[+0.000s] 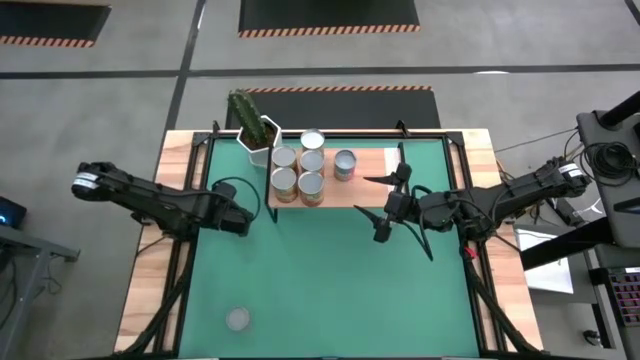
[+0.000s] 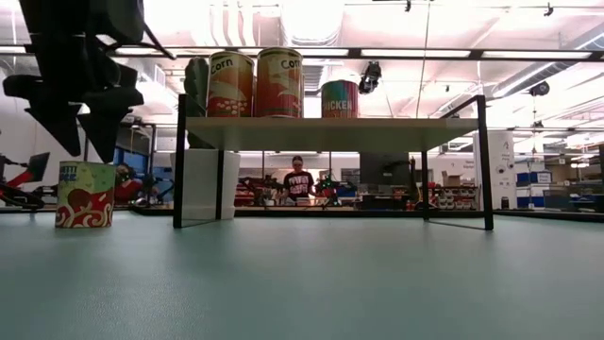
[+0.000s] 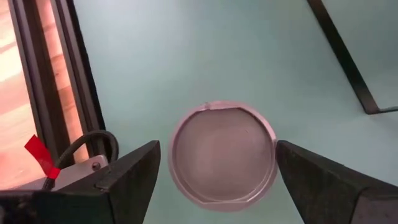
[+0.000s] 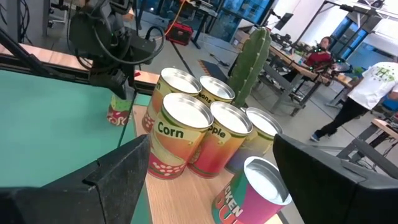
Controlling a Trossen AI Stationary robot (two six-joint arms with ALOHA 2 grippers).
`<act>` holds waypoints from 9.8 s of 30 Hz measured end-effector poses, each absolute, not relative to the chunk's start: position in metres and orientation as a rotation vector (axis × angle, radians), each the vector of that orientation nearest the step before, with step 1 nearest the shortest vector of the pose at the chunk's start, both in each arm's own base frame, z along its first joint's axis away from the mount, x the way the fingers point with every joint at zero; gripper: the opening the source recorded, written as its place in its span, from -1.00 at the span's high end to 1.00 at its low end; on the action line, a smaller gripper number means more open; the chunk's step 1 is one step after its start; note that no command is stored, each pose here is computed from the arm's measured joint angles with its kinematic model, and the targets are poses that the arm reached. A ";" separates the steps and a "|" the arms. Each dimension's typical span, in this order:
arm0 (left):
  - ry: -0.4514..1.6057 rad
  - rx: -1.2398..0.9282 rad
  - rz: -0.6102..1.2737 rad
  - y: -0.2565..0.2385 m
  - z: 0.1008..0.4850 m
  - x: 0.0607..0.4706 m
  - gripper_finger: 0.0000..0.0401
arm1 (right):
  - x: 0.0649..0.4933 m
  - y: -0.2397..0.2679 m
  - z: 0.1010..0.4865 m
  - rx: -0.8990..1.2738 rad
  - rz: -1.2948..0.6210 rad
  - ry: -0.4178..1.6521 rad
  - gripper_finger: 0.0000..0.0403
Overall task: Pick and place cans onto a shelf
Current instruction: Put the canned spaghetti sauce on the shelf
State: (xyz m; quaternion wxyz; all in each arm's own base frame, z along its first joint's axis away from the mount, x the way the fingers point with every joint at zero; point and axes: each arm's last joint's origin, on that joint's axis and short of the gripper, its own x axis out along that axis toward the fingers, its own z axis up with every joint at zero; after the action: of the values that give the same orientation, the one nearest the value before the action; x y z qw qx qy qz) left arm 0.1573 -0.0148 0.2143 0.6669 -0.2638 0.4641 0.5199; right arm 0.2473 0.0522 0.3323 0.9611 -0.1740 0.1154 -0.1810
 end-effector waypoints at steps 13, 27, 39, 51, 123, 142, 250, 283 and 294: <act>1.016 -0.604 1.194 -0.013 0.207 0.155 -0.51 | 0.247 0.052 0.332 -0.353 -0.367 0.234 -0.62; 1.048 -0.611 1.210 -0.013 0.196 0.151 -0.51 | 0.247 0.052 0.332 -0.355 -0.367 0.238 -0.61; 1.029 -0.595 1.216 -0.013 0.215 0.154 -0.51 | 0.247 0.052 0.332 -0.355 -0.367 0.238 -0.62; 0.979 -0.573 1.298 -0.010 0.215 0.151 -0.51 | 0.247 0.052 0.331 -0.360 -0.365 0.246 -0.62; 1.131 -0.762 1.080 -0.029 0.209 0.164 -0.95 | 0.247 0.052 0.329 -0.369 -0.362 0.266 -0.65; 1.124 -0.841 1.042 -0.031 0.204 0.168 -0.31 | 0.247 0.052 0.329 -0.369 -0.363 0.266 -0.65; 0.899 -0.046 0.666 -0.020 0.331 0.444 -0.45 | 0.171 0.036 0.333 -0.226 -0.140 0.258 -0.65; 0.834 -0.053 0.705 -0.014 0.334 0.448 -0.56 | 0.171 0.036 0.332 -0.228 -0.139 0.266 -0.65; 0.795 -0.080 0.713 -0.008 0.335 0.452 -0.56 | 0.171 0.036 0.332 -0.226 -0.140 0.266 -0.65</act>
State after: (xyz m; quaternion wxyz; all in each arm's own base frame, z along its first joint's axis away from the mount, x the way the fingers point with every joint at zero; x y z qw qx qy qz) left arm 0.4518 -0.0084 0.3353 0.8602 -0.0380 0.3787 0.3395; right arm 0.1705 0.0362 0.3320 0.9824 -0.1124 0.1320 -0.0694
